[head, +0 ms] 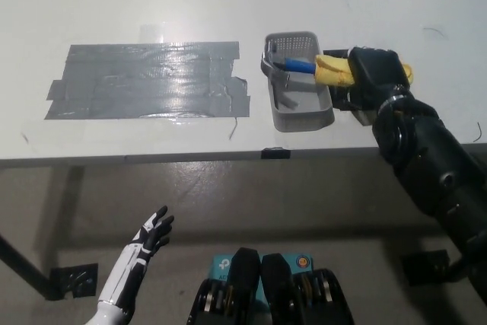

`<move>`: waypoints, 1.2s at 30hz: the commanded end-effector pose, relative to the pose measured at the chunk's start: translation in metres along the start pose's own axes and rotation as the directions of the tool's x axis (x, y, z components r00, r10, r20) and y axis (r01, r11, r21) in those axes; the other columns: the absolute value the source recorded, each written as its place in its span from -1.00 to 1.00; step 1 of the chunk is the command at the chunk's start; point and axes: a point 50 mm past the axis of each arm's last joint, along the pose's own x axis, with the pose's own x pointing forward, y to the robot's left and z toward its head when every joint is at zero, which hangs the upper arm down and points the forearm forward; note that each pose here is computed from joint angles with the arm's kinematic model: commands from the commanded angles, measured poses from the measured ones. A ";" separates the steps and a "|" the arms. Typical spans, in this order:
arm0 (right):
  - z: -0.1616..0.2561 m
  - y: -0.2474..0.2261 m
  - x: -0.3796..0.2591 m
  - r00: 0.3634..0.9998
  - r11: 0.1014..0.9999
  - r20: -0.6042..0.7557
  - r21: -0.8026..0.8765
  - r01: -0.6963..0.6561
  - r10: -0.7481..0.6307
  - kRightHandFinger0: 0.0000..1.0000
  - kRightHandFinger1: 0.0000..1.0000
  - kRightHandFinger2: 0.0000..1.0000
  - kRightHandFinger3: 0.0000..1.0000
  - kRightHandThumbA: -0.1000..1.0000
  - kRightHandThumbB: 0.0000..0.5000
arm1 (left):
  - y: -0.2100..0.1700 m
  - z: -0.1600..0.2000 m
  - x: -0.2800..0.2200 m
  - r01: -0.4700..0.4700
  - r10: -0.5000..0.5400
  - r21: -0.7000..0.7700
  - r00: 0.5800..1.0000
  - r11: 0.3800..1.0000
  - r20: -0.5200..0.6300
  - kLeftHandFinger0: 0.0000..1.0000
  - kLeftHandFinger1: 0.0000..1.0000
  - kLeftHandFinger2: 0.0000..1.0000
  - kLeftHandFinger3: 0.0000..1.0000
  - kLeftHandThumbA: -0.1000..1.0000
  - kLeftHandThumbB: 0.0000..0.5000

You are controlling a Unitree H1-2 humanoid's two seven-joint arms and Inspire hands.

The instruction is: The robot picks the hammer placed on top of the gray container with right hand and places it on the grey area of the desk

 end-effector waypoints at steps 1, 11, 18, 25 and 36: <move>0.023 -0.042 0.014 0.941 0.959 0.184 0.079 0.273 -0.283 -0.97 0.08 0.75 0.61 -1.00 -0.48 | 0.009 0.015 0.011 0.022 -0.025 0.038 0.998 0.999 0.061 1.00 1.00 1.00 1.00 1.00 -0.29; 0.030 -0.063 0.018 0.907 0.932 0.212 0.100 0.349 -0.363 -1.00 -0.16 0.61 0.64 -1.00 -0.42 | 0.008 0.013 0.009 0.031 -0.033 0.035 0.998 0.999 0.058 1.00 1.00 1.00 1.00 1.00 -0.40; 0.072 -0.112 0.028 0.845 0.888 0.274 0.130 0.441 -0.460 -0.98 0.11 0.71 1.00 -1.00 -0.54 | 0.007 0.012 0.007 0.036 -0.037 0.037 0.998 0.999 0.050 1.00 1.00 1.00 1.00 1.00 -0.28; 0.113 -0.144 0.033 0.791 0.860 0.341 0.146 0.489 -0.508 -1.00 -0.17 0.61 0.93 -1.00 -0.38 | 0.007 0.012 0.009 0.035 -0.037 0.033 0.998 0.999 0.057 1.00 1.00 1.00 1.00 1.00 -0.37; 0.199 -0.108 0.030 0.808 0.909 0.419 0.143 0.392 -0.414 -1.00 -0.22 0.54 0.87 -1.00 -0.46 | 0.004 0.011 0.008 0.051 -0.053 0.030 0.997 0.998 0.060 1.00 1.00 1.00 1.00 1.00 -0.39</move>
